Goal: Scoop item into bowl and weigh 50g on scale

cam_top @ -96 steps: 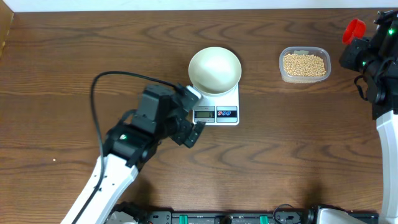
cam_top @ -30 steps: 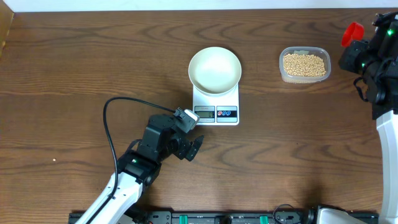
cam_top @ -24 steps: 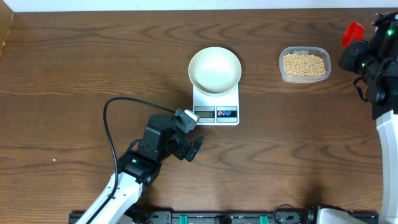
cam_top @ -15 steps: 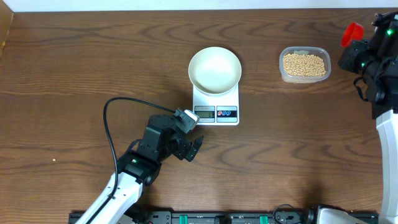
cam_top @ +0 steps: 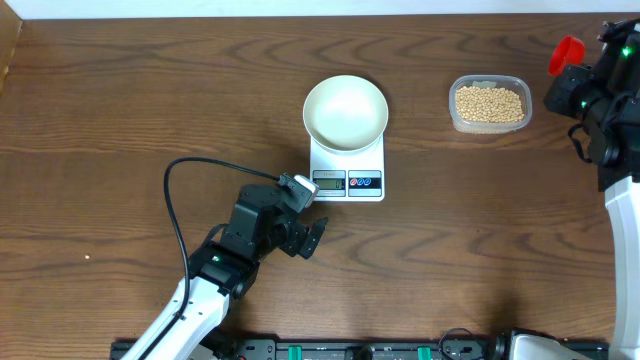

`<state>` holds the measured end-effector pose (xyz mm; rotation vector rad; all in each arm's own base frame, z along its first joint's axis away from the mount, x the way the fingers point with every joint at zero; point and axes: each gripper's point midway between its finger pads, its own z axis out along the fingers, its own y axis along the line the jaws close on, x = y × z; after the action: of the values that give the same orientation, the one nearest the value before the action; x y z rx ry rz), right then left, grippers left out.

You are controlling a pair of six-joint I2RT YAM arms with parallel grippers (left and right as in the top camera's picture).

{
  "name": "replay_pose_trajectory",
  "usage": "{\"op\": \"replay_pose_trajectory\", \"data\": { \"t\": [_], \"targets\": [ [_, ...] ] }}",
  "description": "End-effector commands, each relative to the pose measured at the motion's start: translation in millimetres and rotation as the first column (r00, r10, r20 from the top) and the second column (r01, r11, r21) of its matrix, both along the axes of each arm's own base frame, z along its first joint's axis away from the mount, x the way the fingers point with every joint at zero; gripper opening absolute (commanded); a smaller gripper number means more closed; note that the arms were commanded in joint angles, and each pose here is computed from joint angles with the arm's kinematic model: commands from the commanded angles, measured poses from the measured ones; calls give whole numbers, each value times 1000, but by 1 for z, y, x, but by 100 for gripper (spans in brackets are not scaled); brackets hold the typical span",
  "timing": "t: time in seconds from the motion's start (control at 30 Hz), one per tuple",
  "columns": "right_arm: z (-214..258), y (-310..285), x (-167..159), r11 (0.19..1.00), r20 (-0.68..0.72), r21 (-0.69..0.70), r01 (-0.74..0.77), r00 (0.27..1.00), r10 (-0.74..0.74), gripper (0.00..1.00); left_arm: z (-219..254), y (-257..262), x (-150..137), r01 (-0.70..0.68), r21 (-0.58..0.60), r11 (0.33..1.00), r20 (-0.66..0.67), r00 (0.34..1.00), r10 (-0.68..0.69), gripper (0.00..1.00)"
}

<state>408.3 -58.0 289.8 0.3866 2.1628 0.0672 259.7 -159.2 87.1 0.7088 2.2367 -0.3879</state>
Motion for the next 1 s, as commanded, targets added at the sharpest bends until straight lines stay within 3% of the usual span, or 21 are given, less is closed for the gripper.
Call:
{"op": "replay_pose_trajectory", "data": {
  "t": [0.0,0.97],
  "targets": [
    [7,-1,2,1000,13,-13,-9,1000,9,1,-1,1,1,-17,-5,1000,-10,1000,17,97],
    [7,-1,2,999,10,-34,-19,1000,19,1,-1,3,2,-25,2,1000,-6,1000,26,97]
  ]
}}
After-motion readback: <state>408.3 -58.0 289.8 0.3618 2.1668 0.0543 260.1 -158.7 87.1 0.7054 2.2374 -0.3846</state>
